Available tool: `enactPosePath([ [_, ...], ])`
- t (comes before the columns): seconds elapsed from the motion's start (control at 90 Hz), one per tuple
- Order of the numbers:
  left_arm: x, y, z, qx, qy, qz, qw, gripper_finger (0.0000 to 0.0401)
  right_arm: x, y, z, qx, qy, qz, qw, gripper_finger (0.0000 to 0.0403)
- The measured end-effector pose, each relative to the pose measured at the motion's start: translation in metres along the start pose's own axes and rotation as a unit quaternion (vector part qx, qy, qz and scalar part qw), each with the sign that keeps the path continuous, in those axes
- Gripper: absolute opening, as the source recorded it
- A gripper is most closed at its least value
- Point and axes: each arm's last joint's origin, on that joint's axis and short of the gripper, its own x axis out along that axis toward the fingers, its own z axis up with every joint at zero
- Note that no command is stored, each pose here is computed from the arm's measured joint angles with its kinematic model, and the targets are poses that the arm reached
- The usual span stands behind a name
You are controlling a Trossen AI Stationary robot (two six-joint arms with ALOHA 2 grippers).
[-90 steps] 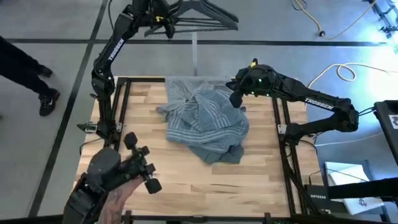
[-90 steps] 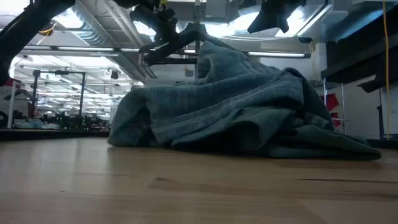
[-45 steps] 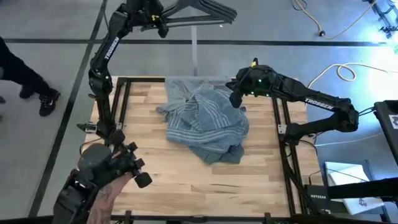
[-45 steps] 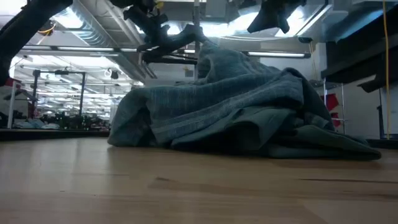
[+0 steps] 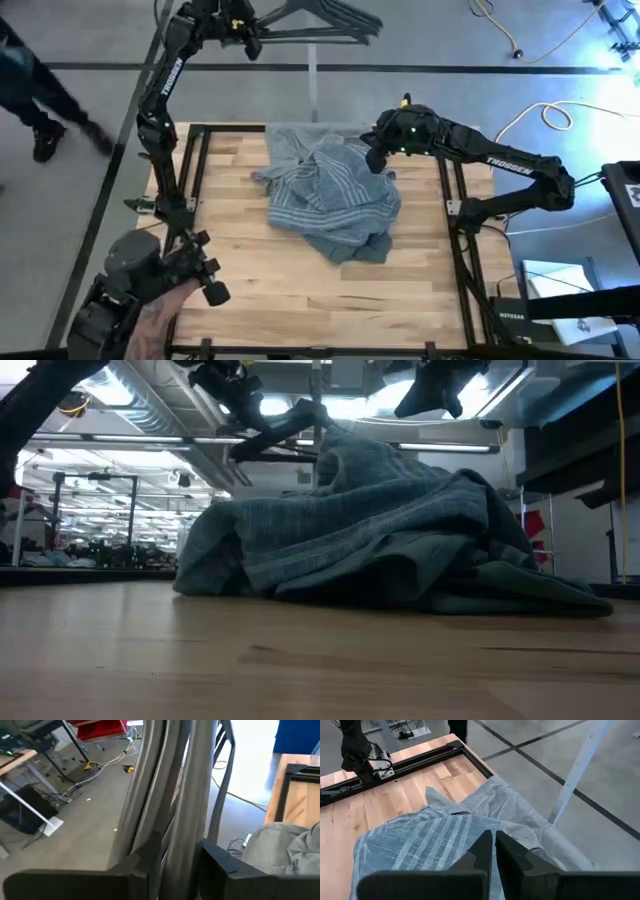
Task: Unhang clothes
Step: Hang the hanger
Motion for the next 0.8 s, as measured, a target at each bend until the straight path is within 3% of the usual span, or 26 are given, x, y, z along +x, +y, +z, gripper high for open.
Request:
enactPosePath([
  [0.467, 0.0, -0.006, -0.006, -0.021, -0.007, -0.076, 0.997, 0.0087, 0.005, 0.001, -0.001, 0.0, 0.01, 0.016, 1.0, 0.0005],
  [0.8, -0.01, -0.006, 0.004, -0.021, -0.033, -0.067, 0.997, 0.0158, 0.005, 0.002, -0.002, 0.0, 0.013, 0.024, 1.0, 0.0005],
])
